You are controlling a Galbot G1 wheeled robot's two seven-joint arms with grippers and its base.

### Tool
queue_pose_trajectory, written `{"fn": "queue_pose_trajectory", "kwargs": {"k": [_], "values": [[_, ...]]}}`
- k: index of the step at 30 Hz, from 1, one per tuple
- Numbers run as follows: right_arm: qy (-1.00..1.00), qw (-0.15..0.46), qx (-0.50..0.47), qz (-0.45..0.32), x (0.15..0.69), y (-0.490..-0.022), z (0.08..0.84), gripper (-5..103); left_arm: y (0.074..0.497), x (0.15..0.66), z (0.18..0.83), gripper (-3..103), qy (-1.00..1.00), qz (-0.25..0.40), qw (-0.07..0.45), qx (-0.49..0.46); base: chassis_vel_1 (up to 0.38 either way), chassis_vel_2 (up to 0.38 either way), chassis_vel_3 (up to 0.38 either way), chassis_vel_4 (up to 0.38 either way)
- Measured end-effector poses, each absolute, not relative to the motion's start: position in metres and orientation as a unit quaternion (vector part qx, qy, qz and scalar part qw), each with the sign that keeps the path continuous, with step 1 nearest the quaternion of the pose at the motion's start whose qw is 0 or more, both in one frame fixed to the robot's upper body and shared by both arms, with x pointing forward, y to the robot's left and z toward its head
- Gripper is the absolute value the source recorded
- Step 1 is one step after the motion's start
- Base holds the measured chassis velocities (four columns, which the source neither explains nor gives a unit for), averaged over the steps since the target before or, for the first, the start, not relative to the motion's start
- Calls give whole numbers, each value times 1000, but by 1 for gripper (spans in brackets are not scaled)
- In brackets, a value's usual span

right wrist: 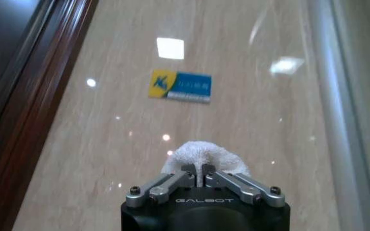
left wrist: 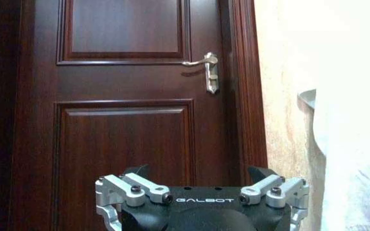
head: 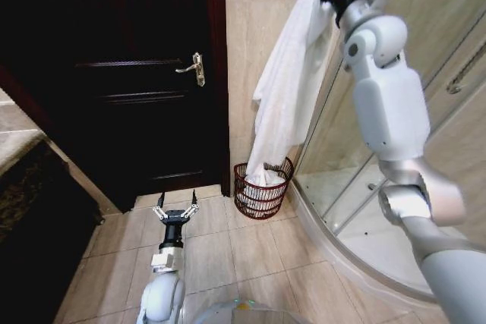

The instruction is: Discard the used towel into the hamper.

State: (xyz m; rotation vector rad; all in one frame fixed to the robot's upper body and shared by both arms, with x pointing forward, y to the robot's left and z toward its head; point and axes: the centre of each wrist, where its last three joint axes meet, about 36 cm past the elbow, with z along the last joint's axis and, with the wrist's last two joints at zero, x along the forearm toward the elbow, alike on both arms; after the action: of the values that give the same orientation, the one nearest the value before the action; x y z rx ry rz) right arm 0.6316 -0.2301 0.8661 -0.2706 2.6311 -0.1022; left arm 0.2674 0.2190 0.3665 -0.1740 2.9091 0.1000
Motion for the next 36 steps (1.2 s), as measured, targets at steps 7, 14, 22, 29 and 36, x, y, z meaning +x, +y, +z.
{"fn": "queue_pose_trajectory", "kwargs": {"k": [7, 14, 22, 29, 36], "values": [[973, 197, -115, -38, 641, -209, 808, 4, 216, 268, 365, 100, 992, 33, 111, -54, 0, 0, 0, 0], [982, 153, -106, -32, 674, -196, 718, 4, 215, 268, 360, 100, 992, 36, 110, -52, 0, 0, 0, 0], [981, 160, -106, 21, 699, -172, 680, 4, 213, 270, 357, 100, 992, 34, 115, -48, 0, 0, 0, 0], [978, 170, -102, 67, 691, -147, 692, 4, 209, 271, 352, 100, 992, 36, 117, -40, 0, 0, 0, 0], [981, 154, -88, 73, 689, -148, 691, 4, 207, 271, 351, 100, 991, 37, 120, -37, 0, 0, 0, 0]]}}
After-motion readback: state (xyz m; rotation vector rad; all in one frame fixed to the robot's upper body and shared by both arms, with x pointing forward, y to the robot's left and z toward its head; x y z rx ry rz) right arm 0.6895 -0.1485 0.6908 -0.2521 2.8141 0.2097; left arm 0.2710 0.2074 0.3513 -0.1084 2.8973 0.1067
